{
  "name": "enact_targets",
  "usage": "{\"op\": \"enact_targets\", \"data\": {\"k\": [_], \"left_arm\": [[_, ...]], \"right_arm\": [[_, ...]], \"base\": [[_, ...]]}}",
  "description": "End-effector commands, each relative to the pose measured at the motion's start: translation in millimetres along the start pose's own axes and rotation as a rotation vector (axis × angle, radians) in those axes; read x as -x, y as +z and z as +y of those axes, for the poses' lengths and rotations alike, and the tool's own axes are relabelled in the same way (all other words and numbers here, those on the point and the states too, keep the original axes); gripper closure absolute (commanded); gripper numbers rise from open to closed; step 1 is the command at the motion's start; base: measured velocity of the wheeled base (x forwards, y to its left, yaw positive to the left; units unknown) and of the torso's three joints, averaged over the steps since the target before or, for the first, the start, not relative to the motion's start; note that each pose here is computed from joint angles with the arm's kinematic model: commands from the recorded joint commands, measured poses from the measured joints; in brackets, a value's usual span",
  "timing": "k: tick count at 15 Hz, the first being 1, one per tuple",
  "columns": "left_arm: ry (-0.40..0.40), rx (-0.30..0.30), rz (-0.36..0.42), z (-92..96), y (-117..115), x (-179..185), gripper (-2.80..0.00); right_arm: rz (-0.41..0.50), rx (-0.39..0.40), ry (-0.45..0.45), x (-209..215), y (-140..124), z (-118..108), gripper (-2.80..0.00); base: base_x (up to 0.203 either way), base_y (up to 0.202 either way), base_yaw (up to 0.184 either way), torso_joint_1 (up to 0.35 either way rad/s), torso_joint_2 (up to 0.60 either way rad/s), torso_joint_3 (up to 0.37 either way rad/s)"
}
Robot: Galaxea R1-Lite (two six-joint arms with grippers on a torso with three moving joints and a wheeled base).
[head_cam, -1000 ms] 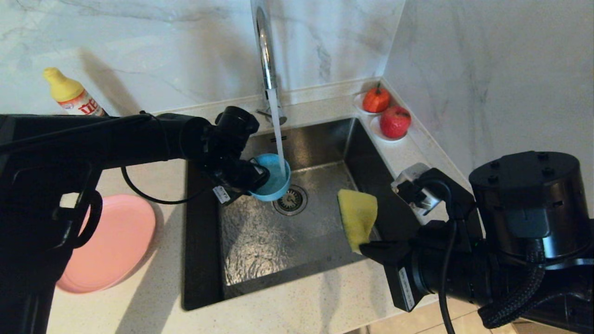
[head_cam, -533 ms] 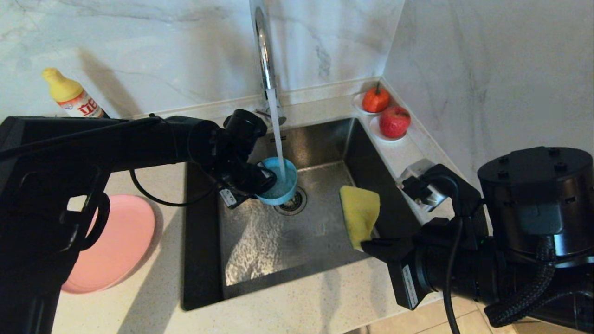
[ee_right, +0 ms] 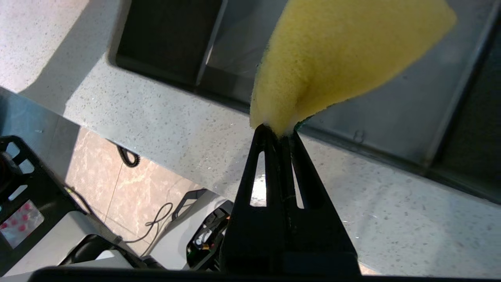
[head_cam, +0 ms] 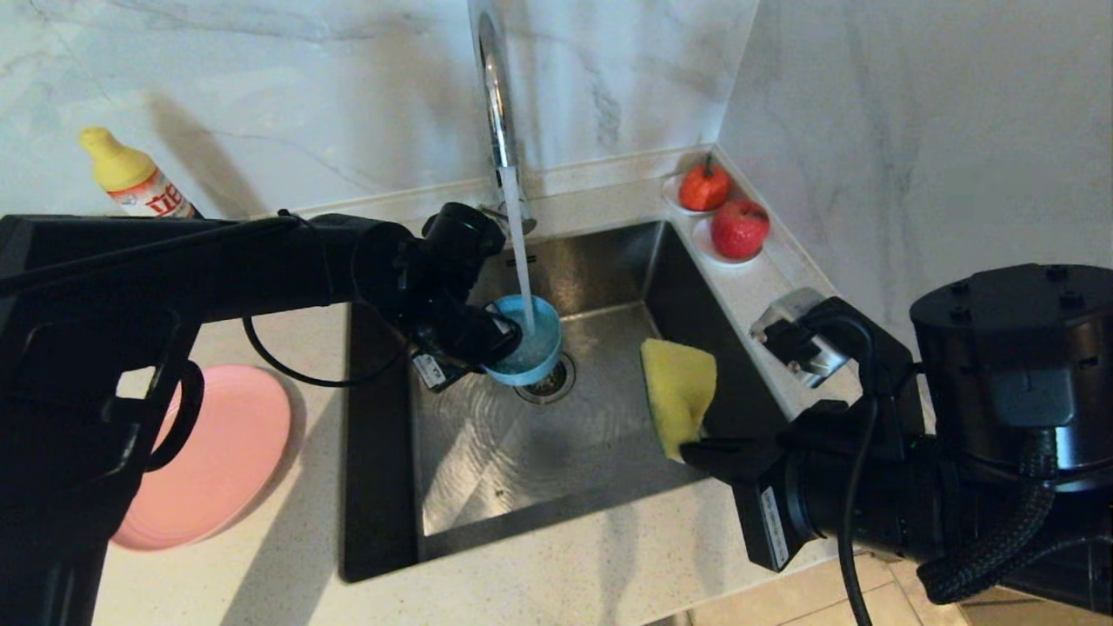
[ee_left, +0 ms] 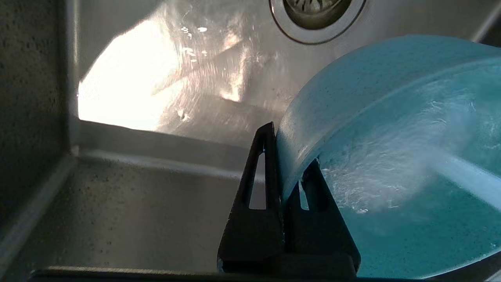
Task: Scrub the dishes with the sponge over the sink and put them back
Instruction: Wash the bowl
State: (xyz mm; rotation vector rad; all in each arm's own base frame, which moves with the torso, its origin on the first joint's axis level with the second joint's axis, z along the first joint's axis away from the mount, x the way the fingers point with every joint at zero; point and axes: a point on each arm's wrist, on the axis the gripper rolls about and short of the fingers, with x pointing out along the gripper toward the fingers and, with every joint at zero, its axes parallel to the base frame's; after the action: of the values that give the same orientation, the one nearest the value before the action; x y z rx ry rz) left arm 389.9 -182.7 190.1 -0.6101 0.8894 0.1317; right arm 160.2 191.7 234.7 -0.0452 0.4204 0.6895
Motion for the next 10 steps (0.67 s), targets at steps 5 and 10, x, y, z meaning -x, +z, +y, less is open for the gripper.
{"op": "enact_targets", "data": {"k": [5, 10], "left_arm": [[0.003, 0.006, -0.002, 0.6, 0, 1, 0.0], [0.037, 0.0, 0.001, 5.9, 3, 12, 0.0]], "right_arm": [[0.009, 0.0, 0.006, -3, -1, 0, 0.0], [-0.006, -0.008, 0.011, 2, 1, 0, 0.0]], "base": [[0.0, 0.0, 0.0, 0.0, 0.0, 0.0], [0.0, 0.0, 0.0, 0.0, 0.0, 0.0]]}}
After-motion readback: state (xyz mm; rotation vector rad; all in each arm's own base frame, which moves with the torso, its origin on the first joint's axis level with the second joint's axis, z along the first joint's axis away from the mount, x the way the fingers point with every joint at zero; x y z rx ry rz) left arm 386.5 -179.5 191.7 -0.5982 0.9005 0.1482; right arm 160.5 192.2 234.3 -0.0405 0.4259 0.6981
